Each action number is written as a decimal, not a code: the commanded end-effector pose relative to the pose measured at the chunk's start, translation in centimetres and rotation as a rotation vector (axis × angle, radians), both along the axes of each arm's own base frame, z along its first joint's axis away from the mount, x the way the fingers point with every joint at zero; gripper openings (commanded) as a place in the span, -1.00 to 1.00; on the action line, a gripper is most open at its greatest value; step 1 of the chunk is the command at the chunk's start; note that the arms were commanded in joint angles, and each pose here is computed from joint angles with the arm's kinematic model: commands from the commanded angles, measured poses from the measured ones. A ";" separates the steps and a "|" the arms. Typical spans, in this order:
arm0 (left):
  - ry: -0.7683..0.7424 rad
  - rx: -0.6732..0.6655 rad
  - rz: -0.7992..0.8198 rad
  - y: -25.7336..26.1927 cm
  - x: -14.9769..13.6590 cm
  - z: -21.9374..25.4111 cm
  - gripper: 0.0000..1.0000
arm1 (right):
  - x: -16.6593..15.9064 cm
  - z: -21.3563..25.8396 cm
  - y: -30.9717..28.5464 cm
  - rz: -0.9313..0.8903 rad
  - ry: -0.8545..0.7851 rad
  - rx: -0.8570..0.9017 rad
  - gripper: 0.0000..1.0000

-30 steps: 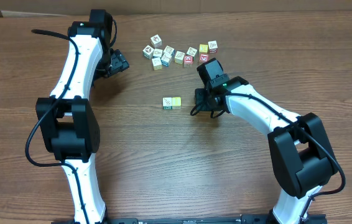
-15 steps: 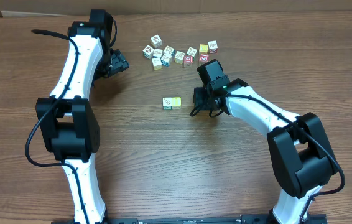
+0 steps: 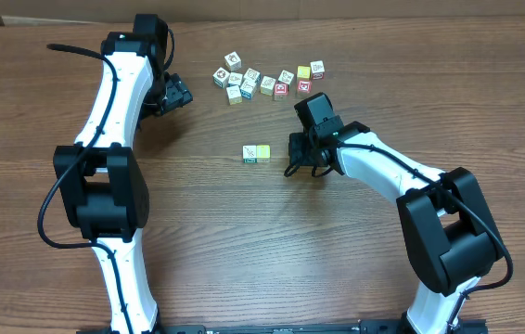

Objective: Form a horizontal line
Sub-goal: 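Carry the pretzel block down and lower it right of the B block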

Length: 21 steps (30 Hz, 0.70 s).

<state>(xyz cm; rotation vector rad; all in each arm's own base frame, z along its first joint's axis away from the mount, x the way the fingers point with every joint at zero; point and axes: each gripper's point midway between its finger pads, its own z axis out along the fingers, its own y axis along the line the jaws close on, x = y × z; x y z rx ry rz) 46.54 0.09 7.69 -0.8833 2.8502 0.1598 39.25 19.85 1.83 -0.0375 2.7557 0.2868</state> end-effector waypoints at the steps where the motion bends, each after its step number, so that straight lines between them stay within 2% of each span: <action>1: -0.007 0.005 -0.011 -0.1 0.4 0.0 1.00 | -0.1 -0.2 0.2 -0.001 0.005 0.015 -0.50; 3: -0.007 0.005 -0.011 -0.1 0.4 0.0 1.00 | -0.1 -0.2 0.2 -0.001 0.005 0.015 -0.49; 6: -0.007 0.005 -0.011 -0.1 0.4 0.0 1.00 | -0.1 -0.2 0.2 -0.001 0.005 0.015 -0.32; 16: -0.007 0.005 -0.011 -0.1 0.4 0.0 1.00 | -0.1 -0.2 0.2 -0.001 0.005 0.014 -0.20; 21: -0.007 0.005 -0.011 -0.1 0.4 0.0 1.00 | -0.1 -0.2 0.2 -0.001 0.006 0.015 0.07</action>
